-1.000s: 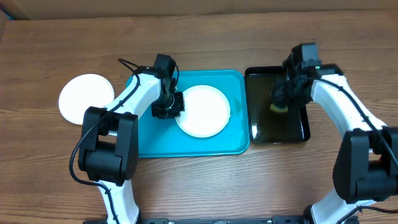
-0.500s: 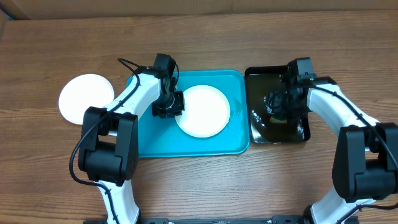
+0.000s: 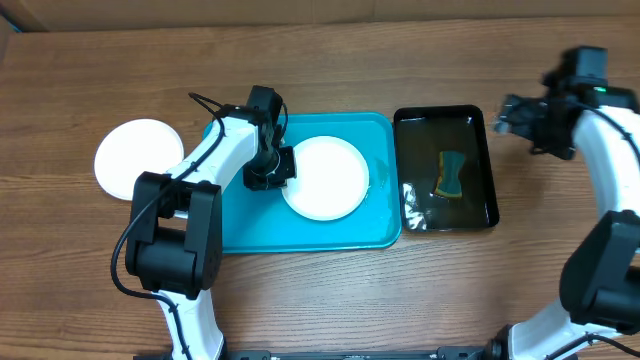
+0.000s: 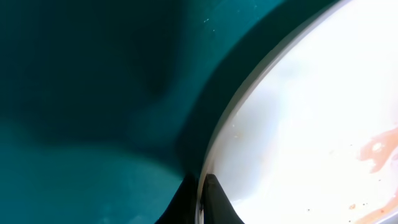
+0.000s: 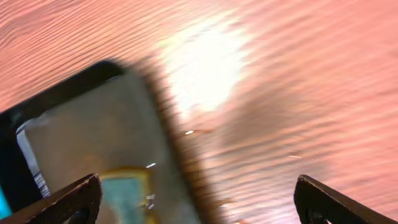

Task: Clean dirty plates on tray and stack at the side
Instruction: 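Lift the white plate off the teal tray with the left gripper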

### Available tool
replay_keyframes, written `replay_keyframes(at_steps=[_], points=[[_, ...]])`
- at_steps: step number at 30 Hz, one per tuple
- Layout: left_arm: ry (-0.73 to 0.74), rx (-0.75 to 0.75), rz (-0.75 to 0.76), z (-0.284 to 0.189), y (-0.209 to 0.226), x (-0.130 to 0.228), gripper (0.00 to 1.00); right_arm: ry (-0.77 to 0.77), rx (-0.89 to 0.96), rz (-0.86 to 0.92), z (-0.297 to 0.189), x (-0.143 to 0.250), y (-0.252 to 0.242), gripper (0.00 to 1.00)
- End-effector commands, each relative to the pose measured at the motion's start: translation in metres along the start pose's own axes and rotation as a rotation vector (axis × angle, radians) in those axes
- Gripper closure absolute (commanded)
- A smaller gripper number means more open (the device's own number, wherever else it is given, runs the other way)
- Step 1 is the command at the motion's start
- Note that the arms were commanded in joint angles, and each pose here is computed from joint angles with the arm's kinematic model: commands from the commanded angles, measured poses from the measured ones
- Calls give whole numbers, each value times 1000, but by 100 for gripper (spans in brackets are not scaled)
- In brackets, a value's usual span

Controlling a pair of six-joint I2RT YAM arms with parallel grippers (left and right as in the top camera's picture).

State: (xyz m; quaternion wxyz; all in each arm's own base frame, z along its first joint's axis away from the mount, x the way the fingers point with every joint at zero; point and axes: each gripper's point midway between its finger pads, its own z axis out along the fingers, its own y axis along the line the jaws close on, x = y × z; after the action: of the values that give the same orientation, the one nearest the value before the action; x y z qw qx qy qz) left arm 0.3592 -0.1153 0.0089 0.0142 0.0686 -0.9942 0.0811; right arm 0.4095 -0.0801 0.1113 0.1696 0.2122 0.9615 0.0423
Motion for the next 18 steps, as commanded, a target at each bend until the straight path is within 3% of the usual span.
replay_keyframes(at_steps=[1,18], points=[[-50,-78,-32,-13,8,-9,96,-45,10,40,-14,-12,-14,0],[-331,-8,48,-159,-60,-27,96,-52,25,81,-16,-15,-32,0]])
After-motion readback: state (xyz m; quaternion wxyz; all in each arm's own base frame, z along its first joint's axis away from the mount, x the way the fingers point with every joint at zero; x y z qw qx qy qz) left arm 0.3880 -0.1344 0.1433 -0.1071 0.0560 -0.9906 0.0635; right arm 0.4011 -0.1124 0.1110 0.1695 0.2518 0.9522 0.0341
